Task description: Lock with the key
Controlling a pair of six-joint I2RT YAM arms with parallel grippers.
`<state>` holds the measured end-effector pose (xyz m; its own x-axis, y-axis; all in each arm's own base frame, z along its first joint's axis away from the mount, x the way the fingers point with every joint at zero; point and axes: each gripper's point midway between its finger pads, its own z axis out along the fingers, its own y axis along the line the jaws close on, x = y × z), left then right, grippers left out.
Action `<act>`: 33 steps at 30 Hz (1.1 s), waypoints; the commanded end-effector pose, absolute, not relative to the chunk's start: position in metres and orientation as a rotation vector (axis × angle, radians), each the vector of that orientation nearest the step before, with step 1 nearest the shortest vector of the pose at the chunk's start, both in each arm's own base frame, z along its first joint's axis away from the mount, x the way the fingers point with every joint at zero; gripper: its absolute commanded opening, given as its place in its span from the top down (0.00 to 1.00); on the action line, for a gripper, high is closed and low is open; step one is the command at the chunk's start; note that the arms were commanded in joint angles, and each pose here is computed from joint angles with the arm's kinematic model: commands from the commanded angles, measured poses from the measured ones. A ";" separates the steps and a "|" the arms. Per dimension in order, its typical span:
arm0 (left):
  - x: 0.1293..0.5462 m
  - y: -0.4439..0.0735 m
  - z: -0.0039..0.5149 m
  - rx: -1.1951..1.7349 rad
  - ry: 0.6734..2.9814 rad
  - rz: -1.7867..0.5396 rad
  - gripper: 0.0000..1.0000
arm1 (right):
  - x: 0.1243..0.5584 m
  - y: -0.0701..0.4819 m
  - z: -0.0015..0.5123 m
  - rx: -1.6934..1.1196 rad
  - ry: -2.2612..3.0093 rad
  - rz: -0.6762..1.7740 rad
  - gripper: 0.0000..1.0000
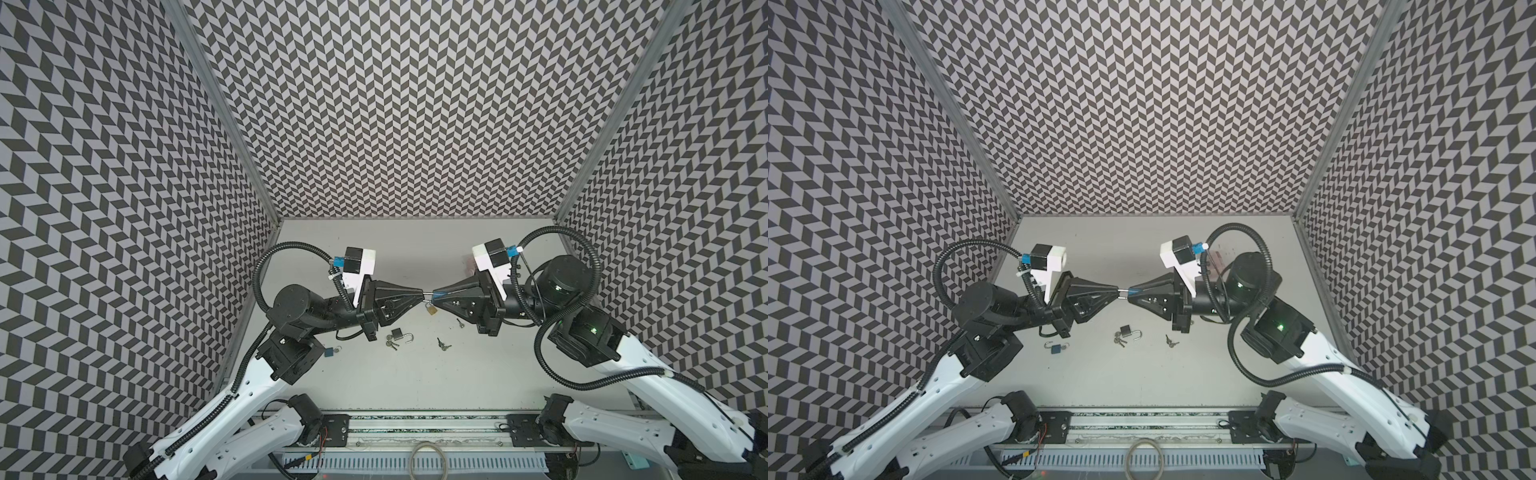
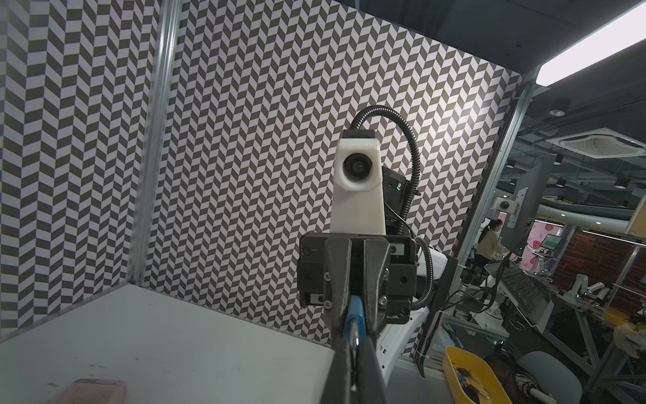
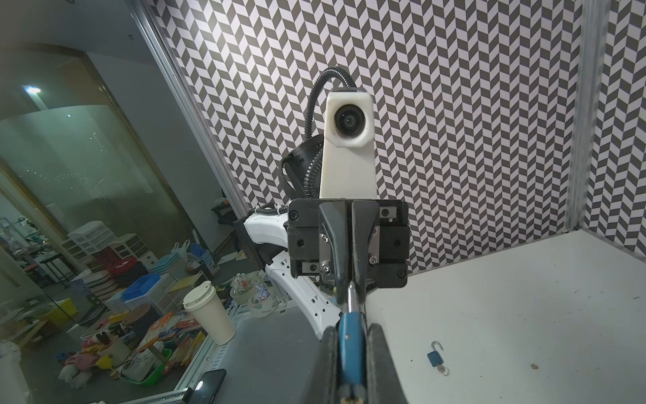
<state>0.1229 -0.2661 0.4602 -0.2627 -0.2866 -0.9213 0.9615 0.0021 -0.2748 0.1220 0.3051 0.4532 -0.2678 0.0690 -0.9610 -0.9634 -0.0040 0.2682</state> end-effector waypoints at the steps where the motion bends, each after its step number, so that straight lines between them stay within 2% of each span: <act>1: 0.114 -0.261 0.475 0.848 1.148 -1.492 1.00 | 0.114 0.299 0.475 -1.031 1.262 1.428 1.00; 13: 0.104 -0.274 0.470 0.903 1.138 -1.537 1.00 | 0.116 0.308 0.472 -1.060 1.256 1.451 1.00; 33: 0.103 -0.266 0.479 0.881 1.130 -1.489 1.00 | 0.114 0.301 0.476 -1.045 1.251 1.427 1.00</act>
